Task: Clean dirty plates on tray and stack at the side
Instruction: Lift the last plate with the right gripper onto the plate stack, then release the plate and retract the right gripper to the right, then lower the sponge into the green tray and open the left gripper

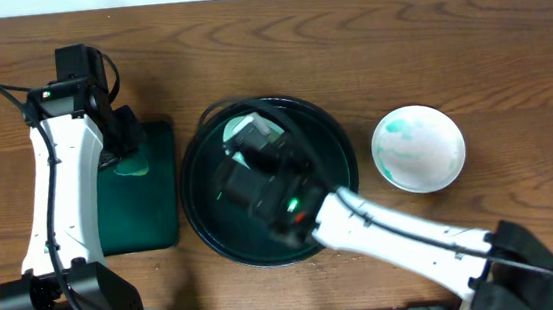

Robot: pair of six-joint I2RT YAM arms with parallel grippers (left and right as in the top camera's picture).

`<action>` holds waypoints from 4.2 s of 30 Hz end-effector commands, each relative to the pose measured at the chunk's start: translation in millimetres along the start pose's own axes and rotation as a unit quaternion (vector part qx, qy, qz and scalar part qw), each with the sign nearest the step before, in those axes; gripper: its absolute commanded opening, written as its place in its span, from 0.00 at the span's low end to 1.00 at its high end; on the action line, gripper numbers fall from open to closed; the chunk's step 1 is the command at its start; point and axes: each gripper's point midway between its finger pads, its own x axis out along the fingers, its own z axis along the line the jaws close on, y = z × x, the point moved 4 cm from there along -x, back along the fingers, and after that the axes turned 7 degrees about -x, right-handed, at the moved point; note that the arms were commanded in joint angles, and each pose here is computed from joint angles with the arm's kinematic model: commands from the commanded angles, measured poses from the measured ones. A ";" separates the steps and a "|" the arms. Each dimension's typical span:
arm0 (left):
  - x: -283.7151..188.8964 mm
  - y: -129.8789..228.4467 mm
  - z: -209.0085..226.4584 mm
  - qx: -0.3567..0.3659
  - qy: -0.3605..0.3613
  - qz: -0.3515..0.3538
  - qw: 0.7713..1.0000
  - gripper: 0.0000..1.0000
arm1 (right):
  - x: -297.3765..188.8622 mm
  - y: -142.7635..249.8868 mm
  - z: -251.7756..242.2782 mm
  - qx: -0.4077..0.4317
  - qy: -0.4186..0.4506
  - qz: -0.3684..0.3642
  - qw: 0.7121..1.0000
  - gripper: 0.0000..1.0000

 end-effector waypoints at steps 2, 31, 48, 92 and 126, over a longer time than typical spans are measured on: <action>2.4 -0.7 -0.4 0.007 0.000 0.004 1.000 0.07 | -9.8 -15.1 -19.5 0.158 -0.251 -0.007 0.955 0.01; 25.6 7.3 7.7 0.041 -0.027 0.009 0.999 0.07 | 81.0 290.9 -190.5 0.507 -0.060 0.322 0.797 0.01; 74.8 12.6 24.2 0.096 0.002 0.010 0.995 0.07 | 67.1 252.9 -215.4 0.483 -0.095 0.300 0.817 0.44; -32.6 9.2 5.6 0.043 0.143 -0.100 0.984 0.76 | -205.2 154.3 -282.7 0.461 -0.041 0.007 0.886 0.99; -32.6 9.2 5.6 0.043 0.143 -0.100 0.984 0.76 | -29.8 256.8 -155.2 0.328 0.058 -0.271 0.903 0.99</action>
